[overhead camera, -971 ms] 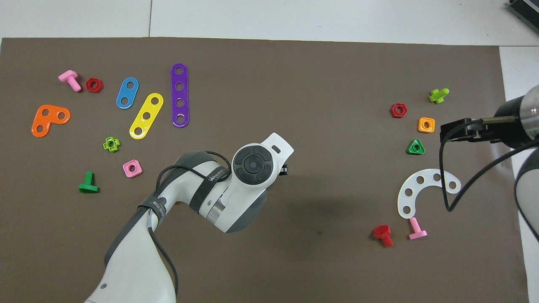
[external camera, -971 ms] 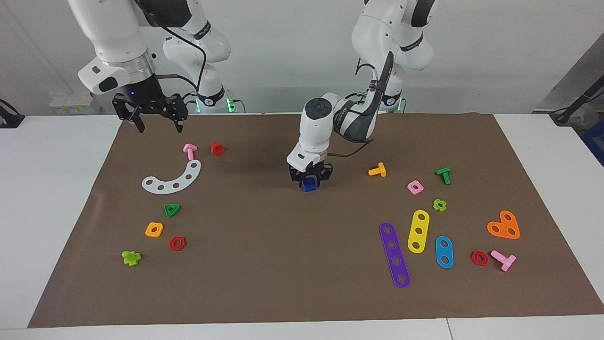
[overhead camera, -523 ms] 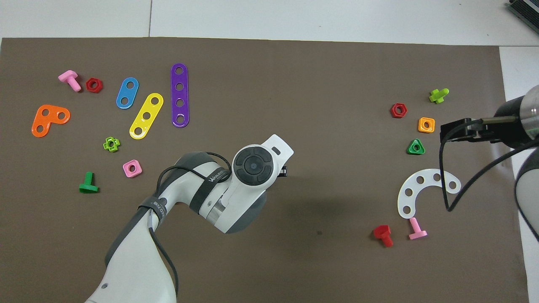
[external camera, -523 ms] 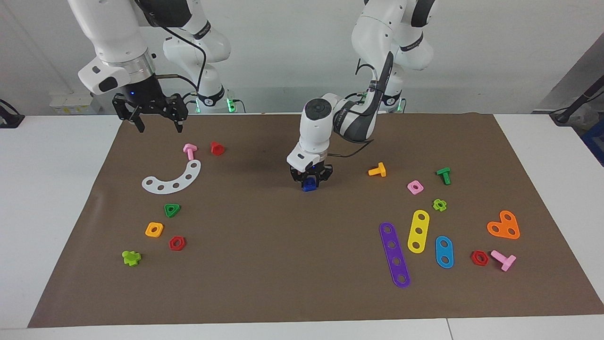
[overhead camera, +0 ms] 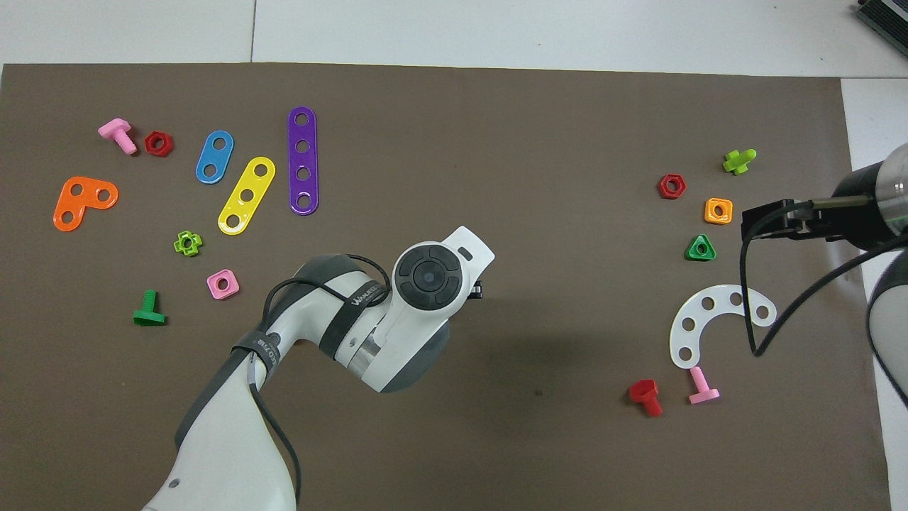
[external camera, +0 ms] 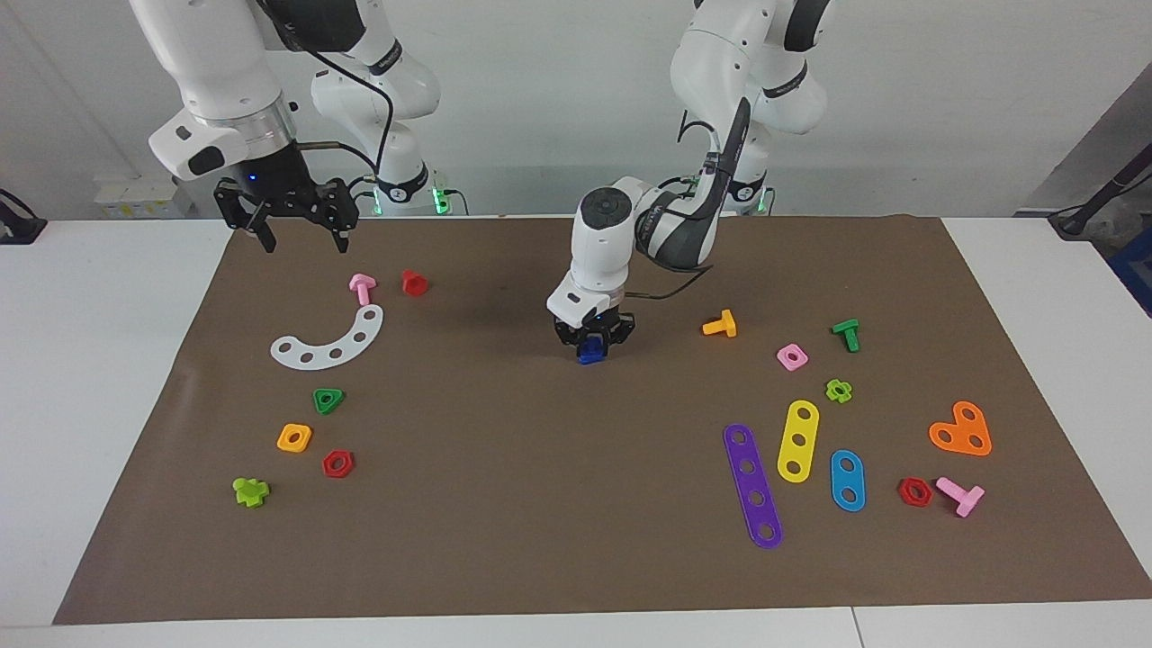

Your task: Unscrew and place screws in storage area

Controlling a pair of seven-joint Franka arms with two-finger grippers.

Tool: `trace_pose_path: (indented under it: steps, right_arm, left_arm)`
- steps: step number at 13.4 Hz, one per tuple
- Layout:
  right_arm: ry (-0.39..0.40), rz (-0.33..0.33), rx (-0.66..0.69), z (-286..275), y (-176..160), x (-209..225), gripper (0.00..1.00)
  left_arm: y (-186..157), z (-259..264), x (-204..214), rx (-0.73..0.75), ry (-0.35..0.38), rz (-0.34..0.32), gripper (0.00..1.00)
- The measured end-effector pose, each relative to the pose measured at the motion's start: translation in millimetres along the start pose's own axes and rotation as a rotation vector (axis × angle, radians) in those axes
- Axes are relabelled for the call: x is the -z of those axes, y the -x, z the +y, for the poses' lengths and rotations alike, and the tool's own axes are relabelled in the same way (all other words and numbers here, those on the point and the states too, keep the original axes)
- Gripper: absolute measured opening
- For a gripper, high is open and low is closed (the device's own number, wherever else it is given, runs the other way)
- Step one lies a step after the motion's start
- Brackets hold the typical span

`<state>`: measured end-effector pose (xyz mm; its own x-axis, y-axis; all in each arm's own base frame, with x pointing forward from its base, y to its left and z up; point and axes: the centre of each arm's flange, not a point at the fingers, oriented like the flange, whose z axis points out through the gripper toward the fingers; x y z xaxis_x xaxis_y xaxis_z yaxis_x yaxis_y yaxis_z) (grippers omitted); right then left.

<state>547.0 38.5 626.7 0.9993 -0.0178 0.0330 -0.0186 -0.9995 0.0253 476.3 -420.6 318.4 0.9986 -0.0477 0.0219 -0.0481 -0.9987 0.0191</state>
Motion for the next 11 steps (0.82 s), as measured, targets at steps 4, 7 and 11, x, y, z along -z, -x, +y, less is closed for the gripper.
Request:
trace_pose_path:
  steps: [4,7,11]
  right_arm:
    - [0.0,0.0,0.0,0.0,0.0,0.0,1.0]
    - [0.0,0.0,0.0,0.0,0.0,0.0,1.0]
    - [0.0,-0.001,0.004,-2.4,0.6,-0.4,1.0]
  left_arm:
    - [-21.8,-2.1,46.2,0.043,-0.01,-0.042,0.47]
    - [-49.4,-33.5,81.1,0.096,-0.012,-0.049,0.47]
    - [-72.6,-99.7,90.4,0.02,-0.026,-0.132,0.47]
